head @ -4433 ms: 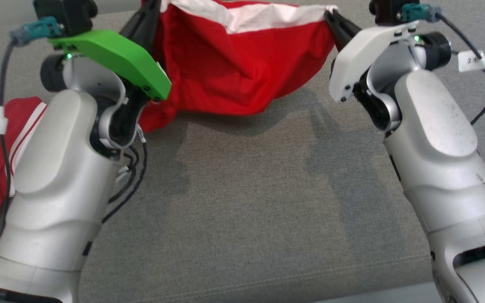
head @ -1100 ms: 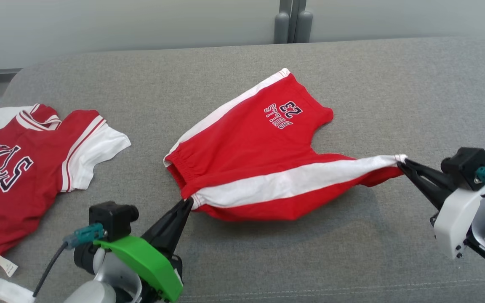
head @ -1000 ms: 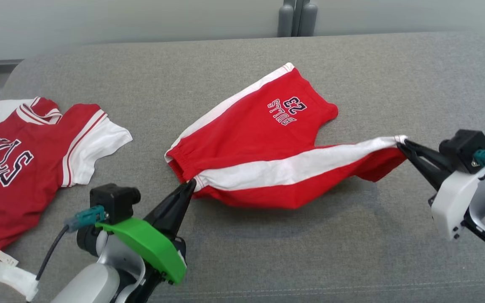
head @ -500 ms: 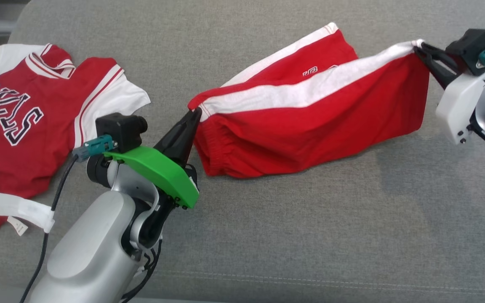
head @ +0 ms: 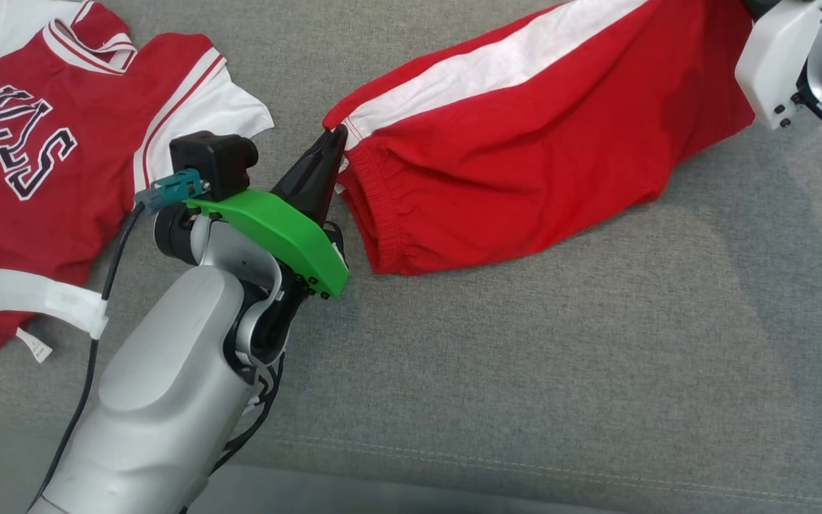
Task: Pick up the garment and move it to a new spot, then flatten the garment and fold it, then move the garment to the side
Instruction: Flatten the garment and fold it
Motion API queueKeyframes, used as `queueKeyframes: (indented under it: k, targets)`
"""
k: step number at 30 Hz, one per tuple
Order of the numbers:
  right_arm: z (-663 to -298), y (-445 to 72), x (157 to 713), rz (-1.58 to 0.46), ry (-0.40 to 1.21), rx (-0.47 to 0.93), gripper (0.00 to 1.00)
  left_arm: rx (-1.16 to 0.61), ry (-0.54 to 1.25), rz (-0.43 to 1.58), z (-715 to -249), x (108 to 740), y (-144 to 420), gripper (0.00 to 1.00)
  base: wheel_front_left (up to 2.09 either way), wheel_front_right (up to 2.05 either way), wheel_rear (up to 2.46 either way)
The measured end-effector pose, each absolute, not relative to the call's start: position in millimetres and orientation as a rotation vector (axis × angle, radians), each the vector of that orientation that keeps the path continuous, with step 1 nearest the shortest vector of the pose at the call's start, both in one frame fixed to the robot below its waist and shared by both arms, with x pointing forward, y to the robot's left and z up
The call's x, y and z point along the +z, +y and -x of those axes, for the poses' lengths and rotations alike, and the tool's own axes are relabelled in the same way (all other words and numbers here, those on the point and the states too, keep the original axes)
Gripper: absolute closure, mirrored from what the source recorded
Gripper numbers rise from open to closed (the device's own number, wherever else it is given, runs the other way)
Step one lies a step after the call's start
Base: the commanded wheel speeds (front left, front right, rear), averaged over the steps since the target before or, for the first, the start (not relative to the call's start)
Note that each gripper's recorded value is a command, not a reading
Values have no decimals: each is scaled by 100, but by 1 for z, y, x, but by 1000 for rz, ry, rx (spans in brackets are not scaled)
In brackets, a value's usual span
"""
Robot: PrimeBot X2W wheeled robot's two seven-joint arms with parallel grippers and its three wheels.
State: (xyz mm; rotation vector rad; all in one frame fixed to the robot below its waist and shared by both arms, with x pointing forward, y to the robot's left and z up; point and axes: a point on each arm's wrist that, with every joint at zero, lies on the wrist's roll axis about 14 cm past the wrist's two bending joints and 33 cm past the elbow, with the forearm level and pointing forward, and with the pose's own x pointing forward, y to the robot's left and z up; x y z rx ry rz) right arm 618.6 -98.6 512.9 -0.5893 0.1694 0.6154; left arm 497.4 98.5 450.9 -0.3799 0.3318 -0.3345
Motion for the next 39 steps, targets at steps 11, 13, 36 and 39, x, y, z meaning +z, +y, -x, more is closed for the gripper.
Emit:
queueKeyframes:
  k: [11,13,36,39]
  targets:
    - [-637,-85,480,565,229,635,0,-271,339,330,-513,434,112,0,0,0,0]
    - [-638,-83,476,549,230,640,0,-254,331,313,-517,434,117,0,0,0,0]
    - [-607,-135,478,40,236,320,0,111,-121,436,-476,532,214,0,0,0,0]
    - [-596,-133,472,17,248,309,0,112,-143,433,-452,532,213,0,0,0,0]
